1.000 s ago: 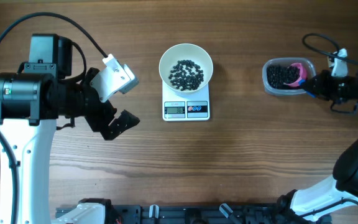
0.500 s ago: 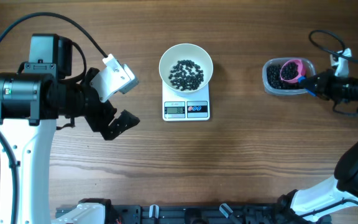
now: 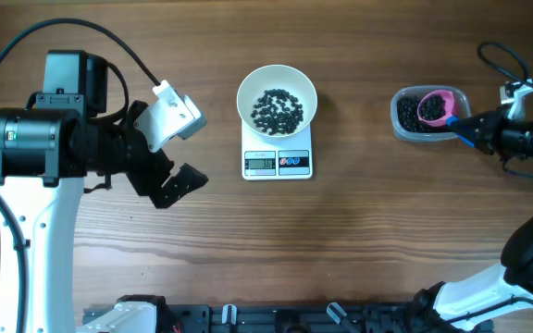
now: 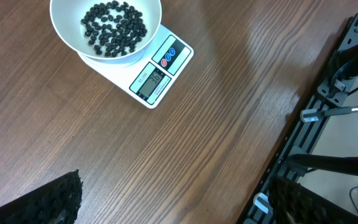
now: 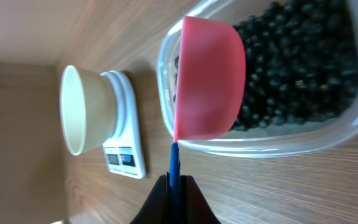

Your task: Scoop item into bowl and weigh 150g on scale

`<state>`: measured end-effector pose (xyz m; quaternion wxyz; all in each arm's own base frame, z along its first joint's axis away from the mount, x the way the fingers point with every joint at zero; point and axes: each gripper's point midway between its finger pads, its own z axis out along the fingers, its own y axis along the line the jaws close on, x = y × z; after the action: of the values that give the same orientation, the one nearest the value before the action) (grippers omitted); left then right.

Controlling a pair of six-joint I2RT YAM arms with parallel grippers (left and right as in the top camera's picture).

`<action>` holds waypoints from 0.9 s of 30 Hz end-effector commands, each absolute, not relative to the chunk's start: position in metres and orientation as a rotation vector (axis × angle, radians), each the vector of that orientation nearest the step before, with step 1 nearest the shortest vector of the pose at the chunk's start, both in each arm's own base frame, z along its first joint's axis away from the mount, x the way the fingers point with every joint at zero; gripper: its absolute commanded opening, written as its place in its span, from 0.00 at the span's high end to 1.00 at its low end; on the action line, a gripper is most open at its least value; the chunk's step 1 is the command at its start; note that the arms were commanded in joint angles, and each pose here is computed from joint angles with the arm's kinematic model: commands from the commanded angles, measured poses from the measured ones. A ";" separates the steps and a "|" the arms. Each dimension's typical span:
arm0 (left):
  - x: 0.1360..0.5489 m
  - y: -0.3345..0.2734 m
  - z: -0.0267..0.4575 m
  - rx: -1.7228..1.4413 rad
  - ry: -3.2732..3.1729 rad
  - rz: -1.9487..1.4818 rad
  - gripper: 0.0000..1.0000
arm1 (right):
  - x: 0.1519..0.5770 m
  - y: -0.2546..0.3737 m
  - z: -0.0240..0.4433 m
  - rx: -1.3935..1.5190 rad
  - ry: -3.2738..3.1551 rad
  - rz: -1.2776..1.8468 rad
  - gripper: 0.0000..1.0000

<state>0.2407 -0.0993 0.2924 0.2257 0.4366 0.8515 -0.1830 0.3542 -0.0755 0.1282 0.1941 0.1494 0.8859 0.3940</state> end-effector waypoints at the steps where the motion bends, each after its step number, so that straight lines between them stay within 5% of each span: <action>1: 0.240 -0.097 0.297 1.209 2.327 -0.482 0.00 | 0.355 -0.064 0.137 0.407 2.409 1.231 0.96; 27: 0.240 -0.097 0.297 1.209 2.327 -0.482 0.00 | 0.355 0.012 0.244 0.200 2.207 1.395 0.96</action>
<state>0.2407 -0.0993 0.2924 0.2257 0.4366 0.8515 -0.1830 0.3592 -0.0167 0.2163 0.2603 0.0876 0.8316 0.4827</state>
